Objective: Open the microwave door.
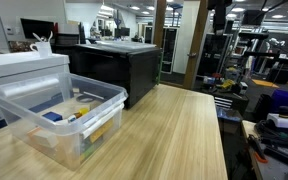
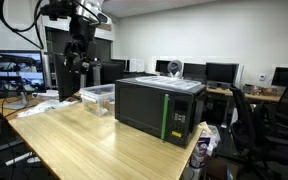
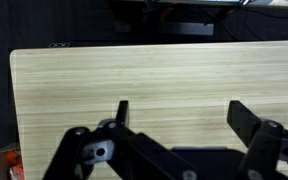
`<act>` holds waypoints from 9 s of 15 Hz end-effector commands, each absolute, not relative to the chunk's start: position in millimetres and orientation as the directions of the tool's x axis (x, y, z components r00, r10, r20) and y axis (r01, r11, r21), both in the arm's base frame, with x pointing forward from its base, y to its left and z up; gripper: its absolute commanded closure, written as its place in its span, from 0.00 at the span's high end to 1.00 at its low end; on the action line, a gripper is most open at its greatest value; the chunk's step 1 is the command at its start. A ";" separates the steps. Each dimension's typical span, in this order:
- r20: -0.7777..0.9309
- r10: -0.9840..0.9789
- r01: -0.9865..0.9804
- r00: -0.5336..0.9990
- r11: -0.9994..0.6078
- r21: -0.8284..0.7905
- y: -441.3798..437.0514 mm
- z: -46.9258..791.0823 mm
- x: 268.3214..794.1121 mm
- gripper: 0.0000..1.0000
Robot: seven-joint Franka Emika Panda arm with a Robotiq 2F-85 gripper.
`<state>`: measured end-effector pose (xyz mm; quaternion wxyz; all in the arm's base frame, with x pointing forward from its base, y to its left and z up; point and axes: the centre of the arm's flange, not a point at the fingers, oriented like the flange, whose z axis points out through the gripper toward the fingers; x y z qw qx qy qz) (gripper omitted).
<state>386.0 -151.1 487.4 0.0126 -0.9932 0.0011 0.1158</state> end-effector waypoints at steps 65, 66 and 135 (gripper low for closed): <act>0.283 0.040 0.027 0.958 -0.998 0.050 -332.6 388.9 568.1 1.00; 0.285 0.042 0.030 0.958 -0.998 0.047 -333.5 389.9 569.7 1.00; 0.020 0.163 0.161 0.986 -0.984 0.079 -304.5 401.5 455.0 0.05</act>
